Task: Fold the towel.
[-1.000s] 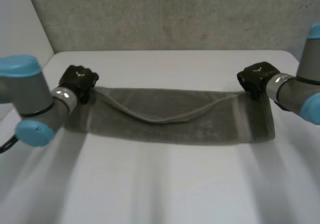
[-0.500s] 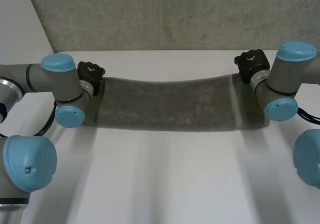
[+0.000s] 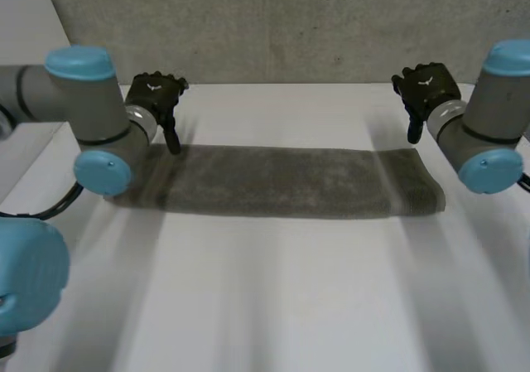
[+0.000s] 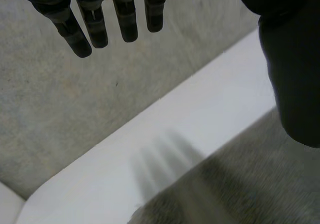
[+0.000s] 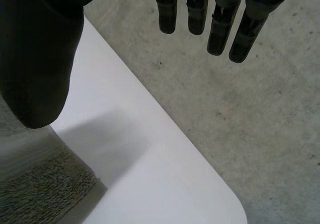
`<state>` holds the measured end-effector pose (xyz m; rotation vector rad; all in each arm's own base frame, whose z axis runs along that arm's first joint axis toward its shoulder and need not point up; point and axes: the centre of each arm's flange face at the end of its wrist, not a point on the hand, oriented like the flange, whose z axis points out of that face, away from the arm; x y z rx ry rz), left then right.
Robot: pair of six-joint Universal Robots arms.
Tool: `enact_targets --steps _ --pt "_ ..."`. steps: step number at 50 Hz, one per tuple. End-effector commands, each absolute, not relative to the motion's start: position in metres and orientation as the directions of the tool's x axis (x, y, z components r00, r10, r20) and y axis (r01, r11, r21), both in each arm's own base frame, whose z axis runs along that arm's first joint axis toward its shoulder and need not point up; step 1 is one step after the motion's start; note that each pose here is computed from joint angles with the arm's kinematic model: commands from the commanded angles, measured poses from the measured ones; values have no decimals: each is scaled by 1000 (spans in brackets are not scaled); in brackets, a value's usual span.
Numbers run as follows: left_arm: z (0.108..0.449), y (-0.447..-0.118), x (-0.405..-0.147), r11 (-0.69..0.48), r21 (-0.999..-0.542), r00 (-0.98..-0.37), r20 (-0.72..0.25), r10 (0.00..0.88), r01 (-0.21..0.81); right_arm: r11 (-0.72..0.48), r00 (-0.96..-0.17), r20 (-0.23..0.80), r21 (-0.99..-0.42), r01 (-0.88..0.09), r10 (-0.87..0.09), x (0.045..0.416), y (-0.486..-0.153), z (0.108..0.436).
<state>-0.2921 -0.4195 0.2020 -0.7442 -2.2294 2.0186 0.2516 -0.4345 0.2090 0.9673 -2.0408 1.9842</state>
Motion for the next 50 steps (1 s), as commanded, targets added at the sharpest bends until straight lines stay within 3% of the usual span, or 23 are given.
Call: enact_targets --steps 1,6,13,25,35,39,41,42,44,45,49,50 --pt "229 -392 -285 -4 -966 -866 -234 441 259 -9 -762 500 -838 -545 -412 242 -394 221" --pt "233 -358 -273 -63 -968 -869 -245 429 241 107 -744 465 -811 -576 -479 234 -362 200" --pt "221 -322 -260 -52 -968 -869 -245 431 247 182 -732 434 -783 -595 -525 230 -346 170" --pt "204 -277 -246 -22 -966 -863 -240 446 257 201 -750 449 -778 -596 -485 216 -372 126" --pt "204 -277 -244 -47 -968 -867 -244 435 248 227 -754 487 -752 -619 -442 195 -391 112" --pt "205 -277 -244 -50 -968 -867 -244 434 247 240 -772 517 -750 -617 -369 180 -399 124" --pt "206 -277 -244 -51 -968 -867 -244 434 247 252 -780 575 -739 -624 -246 153 -409 152" --pt "206 -277 -244 -51 -968 -867 -244 434 247 252 -780 575 -739 -624 -245 153 -409 152" --pt "210 -277 -243 -64 -968 -869 -246 429 242 248 -742 651 -701 -669 -161 126 -418 177" --pt "210 -277 -243 -64 -968 -869 -246 429 242 248 -741 652 -700 -669 -161 126 -418 177" --pt "212 -278 -241 -66 -968 -873 -246 422 241 213 -622 773 -591 -778 -127 111 -427 196" --pt "212 -278 -241 -66 -968 -873 -246 422 241 213 -622 773 -591 -778 -127 111 -427 196"
